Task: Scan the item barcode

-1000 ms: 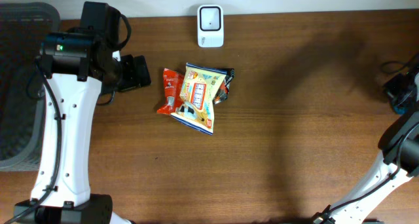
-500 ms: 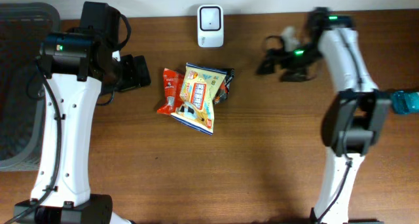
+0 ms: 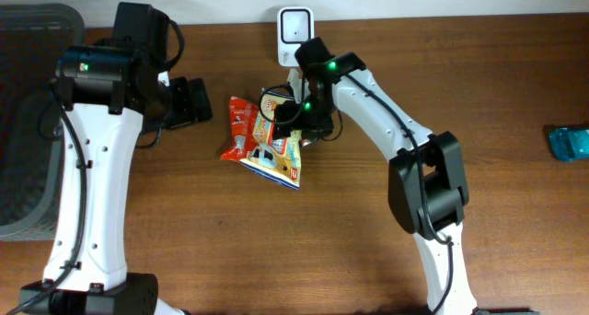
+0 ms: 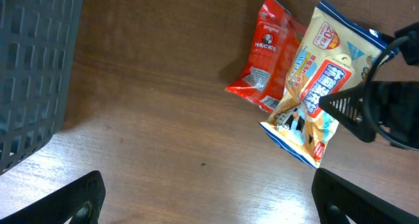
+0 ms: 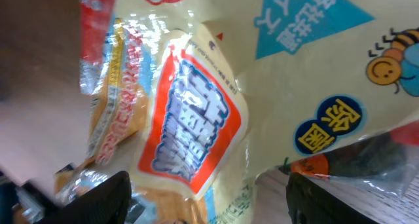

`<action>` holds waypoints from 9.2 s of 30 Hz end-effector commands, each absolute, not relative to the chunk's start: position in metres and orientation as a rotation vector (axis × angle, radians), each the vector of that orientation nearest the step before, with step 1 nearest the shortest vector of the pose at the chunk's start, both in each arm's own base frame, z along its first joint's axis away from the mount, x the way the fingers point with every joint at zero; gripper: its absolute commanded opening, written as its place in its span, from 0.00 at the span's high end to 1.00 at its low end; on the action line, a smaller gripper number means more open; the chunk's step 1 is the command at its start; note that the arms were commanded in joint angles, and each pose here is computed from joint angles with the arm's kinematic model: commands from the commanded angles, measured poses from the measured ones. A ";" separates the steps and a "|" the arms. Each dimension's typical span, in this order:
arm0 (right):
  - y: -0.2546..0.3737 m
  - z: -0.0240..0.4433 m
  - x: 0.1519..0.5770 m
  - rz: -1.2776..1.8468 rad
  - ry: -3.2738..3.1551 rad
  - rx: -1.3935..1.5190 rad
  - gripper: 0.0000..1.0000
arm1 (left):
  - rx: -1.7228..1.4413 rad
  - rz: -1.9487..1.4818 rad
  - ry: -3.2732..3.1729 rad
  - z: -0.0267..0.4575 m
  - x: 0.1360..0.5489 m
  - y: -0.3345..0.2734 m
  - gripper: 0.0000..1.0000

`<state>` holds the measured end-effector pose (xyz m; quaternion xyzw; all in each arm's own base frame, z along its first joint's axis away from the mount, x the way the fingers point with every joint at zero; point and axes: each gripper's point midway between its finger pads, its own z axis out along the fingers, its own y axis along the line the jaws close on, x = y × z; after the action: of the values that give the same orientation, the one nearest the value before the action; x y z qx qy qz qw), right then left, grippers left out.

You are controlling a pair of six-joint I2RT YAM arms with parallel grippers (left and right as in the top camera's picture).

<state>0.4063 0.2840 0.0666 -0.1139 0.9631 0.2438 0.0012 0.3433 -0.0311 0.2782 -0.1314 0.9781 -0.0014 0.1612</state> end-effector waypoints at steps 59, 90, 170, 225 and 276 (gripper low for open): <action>0.142 0.086 0.393 0.205 3.104 -0.058 0.35 | -0.360 0.010 2.781 0.282 0.344 -0.029 0.01; 0.013 0.232 0.325 -0.319 2.893 0.250 0.19 | -0.355 0.045 2.771 0.284 0.343 -0.025 0.01; 0.088 0.102 0.410 0.148 2.950 -0.610 0.01 | -0.374 0.168 2.927 0.116 0.429 -0.096 0.01; 0.211 0.176 0.305 1.490 2.416 -1.232 0.96 | -0.542 0.219 2.949 0.109 0.426 -0.043 0.01; 0.177 0.152 0.511 0.771 2.542 0.070 0.96 | -0.542 0.219 2.949 0.109 0.426 -0.043 0.01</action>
<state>0.4738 0.2050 0.1494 -0.1244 0.9076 0.3490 0.1975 0.4273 -0.0461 0.1033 -0.1741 0.9805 0.0681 0.0609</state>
